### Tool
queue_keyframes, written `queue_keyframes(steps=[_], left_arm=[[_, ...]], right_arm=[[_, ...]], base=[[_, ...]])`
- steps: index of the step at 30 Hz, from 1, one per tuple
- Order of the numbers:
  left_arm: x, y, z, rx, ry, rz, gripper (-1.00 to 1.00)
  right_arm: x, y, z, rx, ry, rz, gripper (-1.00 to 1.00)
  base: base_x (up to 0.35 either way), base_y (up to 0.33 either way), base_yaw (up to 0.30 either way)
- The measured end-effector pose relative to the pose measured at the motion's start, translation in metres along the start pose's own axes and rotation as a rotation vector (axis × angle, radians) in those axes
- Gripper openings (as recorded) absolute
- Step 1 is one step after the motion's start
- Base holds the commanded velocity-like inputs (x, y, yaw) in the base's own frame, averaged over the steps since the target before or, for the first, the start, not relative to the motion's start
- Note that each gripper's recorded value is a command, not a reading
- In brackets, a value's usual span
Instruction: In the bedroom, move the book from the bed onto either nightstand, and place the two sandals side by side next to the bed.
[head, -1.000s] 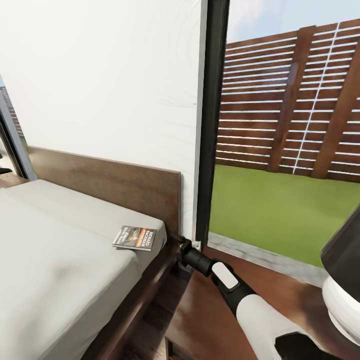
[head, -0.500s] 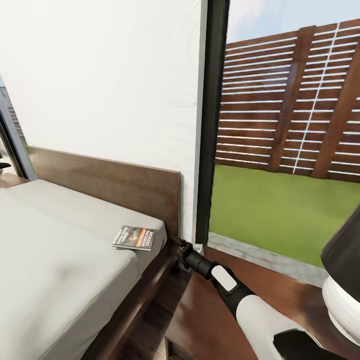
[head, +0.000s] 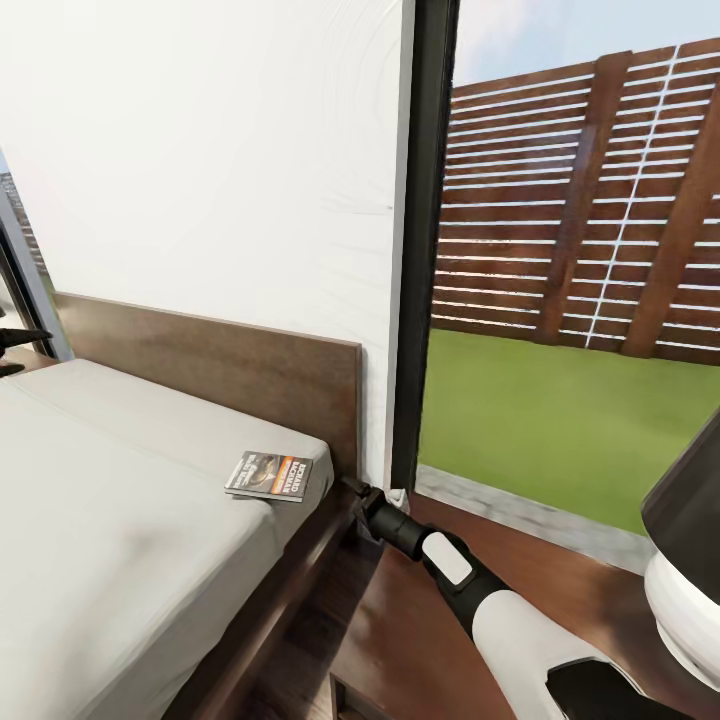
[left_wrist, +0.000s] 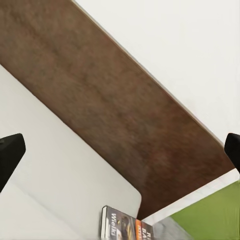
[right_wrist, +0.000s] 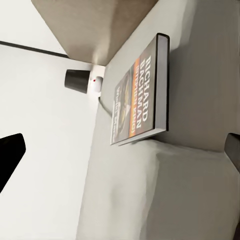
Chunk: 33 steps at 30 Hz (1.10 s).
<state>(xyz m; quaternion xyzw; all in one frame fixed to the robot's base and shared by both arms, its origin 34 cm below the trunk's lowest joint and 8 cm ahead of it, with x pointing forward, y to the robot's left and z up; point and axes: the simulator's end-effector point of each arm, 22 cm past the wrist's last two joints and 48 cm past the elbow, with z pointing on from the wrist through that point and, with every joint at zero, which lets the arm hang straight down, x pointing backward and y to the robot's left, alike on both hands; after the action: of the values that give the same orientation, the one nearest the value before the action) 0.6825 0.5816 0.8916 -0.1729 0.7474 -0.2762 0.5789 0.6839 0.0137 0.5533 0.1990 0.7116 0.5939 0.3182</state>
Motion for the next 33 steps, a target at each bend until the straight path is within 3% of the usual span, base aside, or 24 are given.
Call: queue_keyframes(steps=[33], left_arm=[[0.0045, -0.0024, 0.0048, 0.003, 0.009, 0.002, 1.0]], right_arm=[[0.0005, 0.0008, -0.0001, -0.004, 0.003, 0.002, 1.0]], base=[[0.0, 0.012, 0.0]])
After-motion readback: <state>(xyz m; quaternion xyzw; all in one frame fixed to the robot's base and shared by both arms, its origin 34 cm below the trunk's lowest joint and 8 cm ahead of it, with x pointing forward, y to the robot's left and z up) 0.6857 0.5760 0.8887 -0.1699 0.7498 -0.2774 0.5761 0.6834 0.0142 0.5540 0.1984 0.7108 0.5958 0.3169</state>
